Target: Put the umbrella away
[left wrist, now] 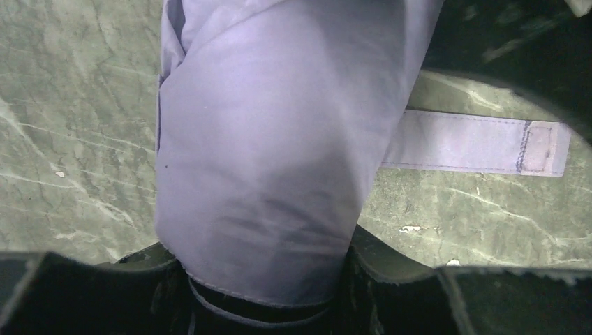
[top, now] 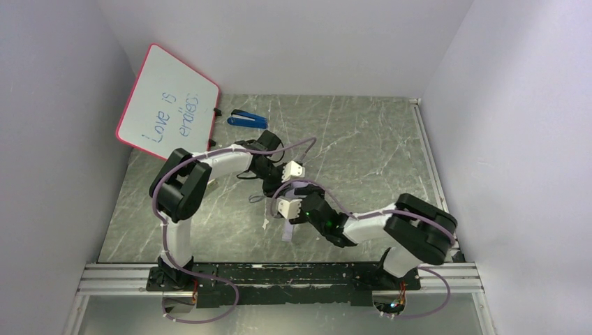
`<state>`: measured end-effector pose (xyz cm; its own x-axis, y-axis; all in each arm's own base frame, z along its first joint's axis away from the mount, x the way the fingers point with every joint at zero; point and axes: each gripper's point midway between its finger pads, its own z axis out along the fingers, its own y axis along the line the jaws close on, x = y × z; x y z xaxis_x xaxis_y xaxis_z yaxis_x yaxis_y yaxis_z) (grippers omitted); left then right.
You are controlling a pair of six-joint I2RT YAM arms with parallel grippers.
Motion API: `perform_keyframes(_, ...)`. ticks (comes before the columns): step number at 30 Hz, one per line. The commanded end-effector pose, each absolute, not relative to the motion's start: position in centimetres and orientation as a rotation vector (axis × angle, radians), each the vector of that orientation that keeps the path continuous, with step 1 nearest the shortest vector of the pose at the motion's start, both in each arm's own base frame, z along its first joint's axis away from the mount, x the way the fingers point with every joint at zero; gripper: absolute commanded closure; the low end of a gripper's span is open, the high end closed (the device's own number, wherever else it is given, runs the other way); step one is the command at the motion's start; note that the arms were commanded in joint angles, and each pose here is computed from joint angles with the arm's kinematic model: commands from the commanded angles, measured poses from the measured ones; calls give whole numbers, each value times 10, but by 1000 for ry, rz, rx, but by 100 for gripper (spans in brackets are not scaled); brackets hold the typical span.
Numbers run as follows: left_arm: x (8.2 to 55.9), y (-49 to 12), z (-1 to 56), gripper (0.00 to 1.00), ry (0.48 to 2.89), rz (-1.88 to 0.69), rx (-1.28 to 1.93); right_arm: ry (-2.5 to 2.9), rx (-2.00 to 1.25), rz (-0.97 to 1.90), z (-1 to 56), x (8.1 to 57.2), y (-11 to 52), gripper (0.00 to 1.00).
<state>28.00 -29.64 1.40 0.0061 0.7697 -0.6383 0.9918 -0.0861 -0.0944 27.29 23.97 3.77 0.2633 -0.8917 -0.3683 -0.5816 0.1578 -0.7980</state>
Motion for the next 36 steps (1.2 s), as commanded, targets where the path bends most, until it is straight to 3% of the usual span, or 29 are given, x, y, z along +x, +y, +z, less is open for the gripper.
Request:
perform_keyframes(1,275,-270,-21,95,1937,-656,1970,1535,-1606,-216,20,239,230,27)
perform_keyframes(10,281,-268,-23,94,1921,-592,1963,1618,-1376,48,72,208,225,26)
perform_keyframes(24,276,-269,-21,95,1863,-501,1978,1670,-420,153,192,232,172,31)
perform_keyframes(31,282,-267,-13,95,1801,-312,1929,1843,-42,241,191,274,137,31)
perform_keyframes(36,276,-265,-14,95,1740,-211,1954,1936,-84,394,178,297,144,31)
